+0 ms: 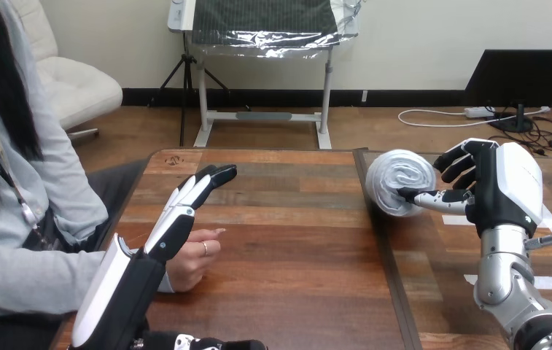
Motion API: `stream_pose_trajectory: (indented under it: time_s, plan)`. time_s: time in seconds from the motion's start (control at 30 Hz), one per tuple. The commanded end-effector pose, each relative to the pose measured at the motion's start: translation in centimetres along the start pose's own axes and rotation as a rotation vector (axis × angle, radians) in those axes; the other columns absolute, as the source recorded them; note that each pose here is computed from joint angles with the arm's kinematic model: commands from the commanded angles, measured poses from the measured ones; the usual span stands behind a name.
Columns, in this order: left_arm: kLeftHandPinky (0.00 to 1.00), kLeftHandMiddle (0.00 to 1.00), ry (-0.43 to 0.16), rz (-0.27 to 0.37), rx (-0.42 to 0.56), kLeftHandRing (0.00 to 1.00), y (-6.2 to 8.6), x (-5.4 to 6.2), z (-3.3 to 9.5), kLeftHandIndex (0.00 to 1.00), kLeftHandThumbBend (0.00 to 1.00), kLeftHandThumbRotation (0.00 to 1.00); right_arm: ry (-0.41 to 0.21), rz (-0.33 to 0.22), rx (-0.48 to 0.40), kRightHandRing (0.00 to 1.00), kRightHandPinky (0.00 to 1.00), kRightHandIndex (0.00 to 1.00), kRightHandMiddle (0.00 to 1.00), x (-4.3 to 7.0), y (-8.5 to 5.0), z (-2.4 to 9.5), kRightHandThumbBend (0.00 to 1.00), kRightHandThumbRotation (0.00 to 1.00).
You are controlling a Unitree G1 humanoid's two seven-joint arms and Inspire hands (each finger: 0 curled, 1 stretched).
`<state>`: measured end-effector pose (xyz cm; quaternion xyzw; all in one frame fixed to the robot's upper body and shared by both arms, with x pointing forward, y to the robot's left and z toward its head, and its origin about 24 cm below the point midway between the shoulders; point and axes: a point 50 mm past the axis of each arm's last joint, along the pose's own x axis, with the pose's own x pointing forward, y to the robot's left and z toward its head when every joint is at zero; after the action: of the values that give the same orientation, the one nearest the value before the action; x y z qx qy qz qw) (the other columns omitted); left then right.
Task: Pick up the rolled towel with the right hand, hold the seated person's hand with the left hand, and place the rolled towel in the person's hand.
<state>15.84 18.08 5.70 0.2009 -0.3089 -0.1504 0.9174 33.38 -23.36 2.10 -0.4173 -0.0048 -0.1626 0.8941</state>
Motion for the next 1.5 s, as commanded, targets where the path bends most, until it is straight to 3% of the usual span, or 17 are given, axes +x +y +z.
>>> stream_pose_trajectory:
  time_s: [0.0, 1.47]
  plan:
    - [1.0, 0.93, -0.049, 0.016, 0.017, 0.96, 0.3, 1.1, -0.1, 0.92, 1.0, 0.62, -0.087, -0.079, 0.044, 0.4, 0.37, 0.45, 0.45, 1.3, -1.0, 2.1, 0.88, 0.0]
    - [1.0, 0.93, -0.037, 0.006, 0.014, 0.97, 0.3, 1.3, -0.6, 0.92, 1.0, 0.61, -0.134, -0.046, 0.142, 0.36, 0.31, 0.45, 0.42, -0.6, 0.7, 2.0, 0.87, 0.0]
